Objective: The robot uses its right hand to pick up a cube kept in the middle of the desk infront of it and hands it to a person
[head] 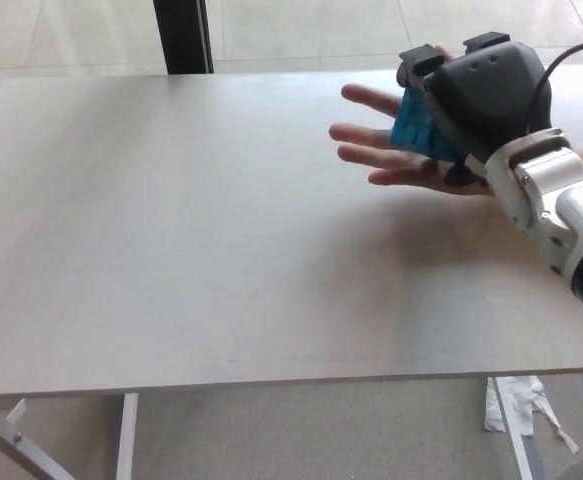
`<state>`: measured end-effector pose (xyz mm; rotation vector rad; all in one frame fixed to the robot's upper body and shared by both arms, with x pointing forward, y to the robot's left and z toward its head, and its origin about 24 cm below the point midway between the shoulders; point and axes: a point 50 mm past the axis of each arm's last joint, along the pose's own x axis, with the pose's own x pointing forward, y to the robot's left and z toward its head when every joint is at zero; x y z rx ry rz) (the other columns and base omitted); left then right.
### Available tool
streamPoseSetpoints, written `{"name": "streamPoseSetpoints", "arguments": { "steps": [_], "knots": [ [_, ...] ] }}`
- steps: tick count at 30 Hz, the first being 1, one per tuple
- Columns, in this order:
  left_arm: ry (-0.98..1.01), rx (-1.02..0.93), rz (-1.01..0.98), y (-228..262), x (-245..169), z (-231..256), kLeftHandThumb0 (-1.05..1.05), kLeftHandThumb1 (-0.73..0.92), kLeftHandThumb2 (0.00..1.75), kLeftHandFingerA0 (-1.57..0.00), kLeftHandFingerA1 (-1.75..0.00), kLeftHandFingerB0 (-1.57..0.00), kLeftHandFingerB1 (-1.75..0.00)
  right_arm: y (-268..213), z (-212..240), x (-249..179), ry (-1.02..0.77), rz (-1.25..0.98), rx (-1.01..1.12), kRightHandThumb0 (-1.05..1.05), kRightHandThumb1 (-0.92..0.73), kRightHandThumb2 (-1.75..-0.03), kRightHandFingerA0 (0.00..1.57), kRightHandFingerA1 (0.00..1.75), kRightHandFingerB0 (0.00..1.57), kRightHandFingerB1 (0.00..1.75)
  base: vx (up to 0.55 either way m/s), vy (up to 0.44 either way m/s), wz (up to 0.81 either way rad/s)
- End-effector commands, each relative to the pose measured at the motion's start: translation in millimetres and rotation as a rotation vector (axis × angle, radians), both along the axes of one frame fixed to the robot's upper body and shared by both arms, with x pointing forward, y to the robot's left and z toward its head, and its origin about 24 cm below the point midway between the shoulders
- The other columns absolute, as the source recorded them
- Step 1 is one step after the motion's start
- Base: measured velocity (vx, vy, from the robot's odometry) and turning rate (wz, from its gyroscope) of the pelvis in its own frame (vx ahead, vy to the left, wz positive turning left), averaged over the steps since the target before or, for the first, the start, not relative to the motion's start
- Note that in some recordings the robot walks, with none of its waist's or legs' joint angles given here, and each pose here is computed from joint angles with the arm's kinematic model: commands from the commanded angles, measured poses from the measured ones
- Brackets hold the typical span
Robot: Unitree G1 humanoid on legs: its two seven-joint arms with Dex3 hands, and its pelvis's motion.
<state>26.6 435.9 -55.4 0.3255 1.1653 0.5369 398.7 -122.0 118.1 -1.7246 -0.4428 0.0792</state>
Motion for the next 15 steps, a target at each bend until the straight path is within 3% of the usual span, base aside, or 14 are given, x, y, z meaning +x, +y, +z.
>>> {"name": "streamPoseSetpoints", "arguments": {
  "steps": [1, 6, 7, 8, 15],
  "knots": [
    [-0.013, 0.01, -0.026, 0.1, 1.5, 1.1, -0.77, 0.74, 0.62, -0.47, -0.56, -0.45, -0.39, 0.2, 8.9, 5.4, 0.022, -0.063, -0.07, -0.3, -0.53, -0.65, 0.8, 1.46, 0.72, 0.53, 0.0, 0.0, 0.0],
    [-0.013, 0.01, -0.026, 0.1, 1.5, 1.1, -0.77, 0.74, 0.62, -0.47, -0.56, -0.45, -0.39, 0.5, 9.1, 5.1, 0.025, -0.066, -0.072, -0.3, -0.53, -0.65, 0.8, 1.46, 0.72, 0.53, 0.0, 0.0, 0.0],
    [-0.007, 0.012, -0.037, 0.1, 1.2, 1.2, -0.77, 0.75, 0.63, -0.48, -0.56, -0.46, -0.39, 0.7, 7.7, 4.9, 0.043, -0.071, -0.089, -0.29, -0.52, -0.67, 0.79, 1.36, 0.65, 0.47, 0.0, 0.0, 0.0],
    [-0.003, 0.011, -0.034, 0.1, 0.3, 1.1, -0.76, 0.75, 0.63, -0.47, -0.54, -0.44, -0.39, 3.5, 3.1, 6.2, 0.187, -0.144, -0.105, -0.85, -0.48, -0.82, 0.0, 0.25, 0.03, 0.13, 0.0, 0.0, 0.0],
    [-0.011, 0.011, -0.02, 2.0, 2.0, 2.8, -0.75, 0.74, 0.62, -0.49, -0.55, -0.46, -0.4, 0.4, -0.5, 5.7, 0.352, -0.204, -0.058, -0.87, -0.51, -0.87, 0.0, 0.28, 0.0, 0.13, 0.0, 0.0, 0.0]
  ]
}}
